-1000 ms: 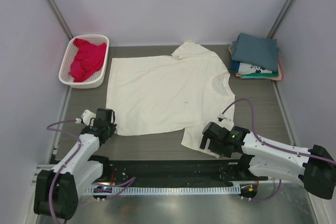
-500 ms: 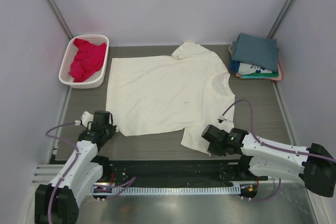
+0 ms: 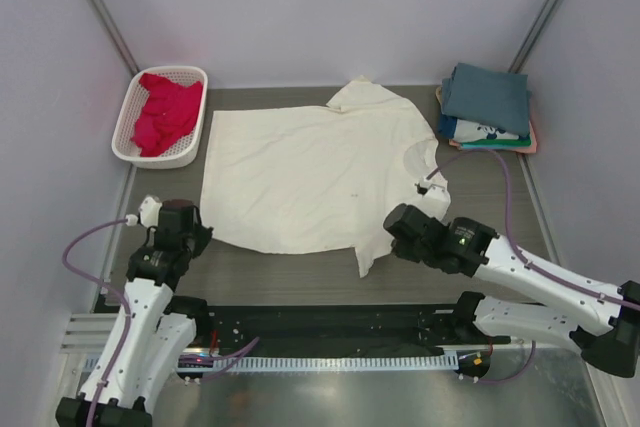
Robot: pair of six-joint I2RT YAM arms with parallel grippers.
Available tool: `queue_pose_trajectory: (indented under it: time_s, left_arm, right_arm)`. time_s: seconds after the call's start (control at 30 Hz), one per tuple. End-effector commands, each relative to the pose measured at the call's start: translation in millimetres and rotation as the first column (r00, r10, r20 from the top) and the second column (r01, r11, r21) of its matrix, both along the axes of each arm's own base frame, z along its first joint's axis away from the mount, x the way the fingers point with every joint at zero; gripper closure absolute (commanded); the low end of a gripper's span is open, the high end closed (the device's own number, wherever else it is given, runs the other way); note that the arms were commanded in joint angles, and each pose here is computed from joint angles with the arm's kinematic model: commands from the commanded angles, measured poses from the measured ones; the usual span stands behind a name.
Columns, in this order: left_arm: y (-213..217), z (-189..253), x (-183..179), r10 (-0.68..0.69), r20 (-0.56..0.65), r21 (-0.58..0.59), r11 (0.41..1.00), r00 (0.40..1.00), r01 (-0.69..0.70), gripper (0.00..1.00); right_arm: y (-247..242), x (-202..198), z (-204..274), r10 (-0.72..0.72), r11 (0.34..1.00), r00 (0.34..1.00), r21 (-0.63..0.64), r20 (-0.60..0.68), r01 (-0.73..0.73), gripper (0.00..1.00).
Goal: Fold and stack the t-shirts
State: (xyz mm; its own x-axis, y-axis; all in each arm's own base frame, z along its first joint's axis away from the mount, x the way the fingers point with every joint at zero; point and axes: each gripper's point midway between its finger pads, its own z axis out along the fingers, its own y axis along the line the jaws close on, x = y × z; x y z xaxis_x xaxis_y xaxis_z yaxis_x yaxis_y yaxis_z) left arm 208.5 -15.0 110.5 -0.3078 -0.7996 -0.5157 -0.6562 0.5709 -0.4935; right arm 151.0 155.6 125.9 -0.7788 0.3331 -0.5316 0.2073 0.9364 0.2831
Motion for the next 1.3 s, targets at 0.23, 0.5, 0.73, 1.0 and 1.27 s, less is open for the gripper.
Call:
queue_pose_trajectory:
  time_s: [0.23, 0.5, 0.73, 1.0, 1.27]
  left_arm:
    - [-11, 31, 62, -0.137, -0.058, 0.074, 0.987, 0.989, 0.142, 1.0]
    - [-4, 29, 125, -0.147, -0.123, 0.093, 0.983, 0.981, 0.159, 1.0]
    - [12, 14, 163, -0.129, -0.213, 0.116, 0.981, 0.968, 0.156, 1.0]
    - [31, 0, 183, -0.075, -0.276, 0.163, 0.979, 0.958, 0.124, 1.0]
    - [34, -14, 198, -0.066, -0.307, 0.166, 0.979, 0.949, 0.121, 1.0]
  right_arm:
    - [-31, 129, 63, -0.006, 0.978, 0.982, -0.202, 0.188, 0.045, 0.99]
    - [-37, 220, 82, 0.003, 0.967, 0.978, -0.25, 0.209, 0.051, 0.99]
    - [-49, 282, 80, -0.013, 0.954, 0.98, -0.291, 0.199, 0.071, 0.99]
    - [-55, 331, 48, -0.023, 0.949, 0.989, -0.307, 0.144, 0.067, 0.99]
    - [-67, 361, 30, -0.054, 0.941, 0.99, -0.326, 0.128, 0.093, 0.99]
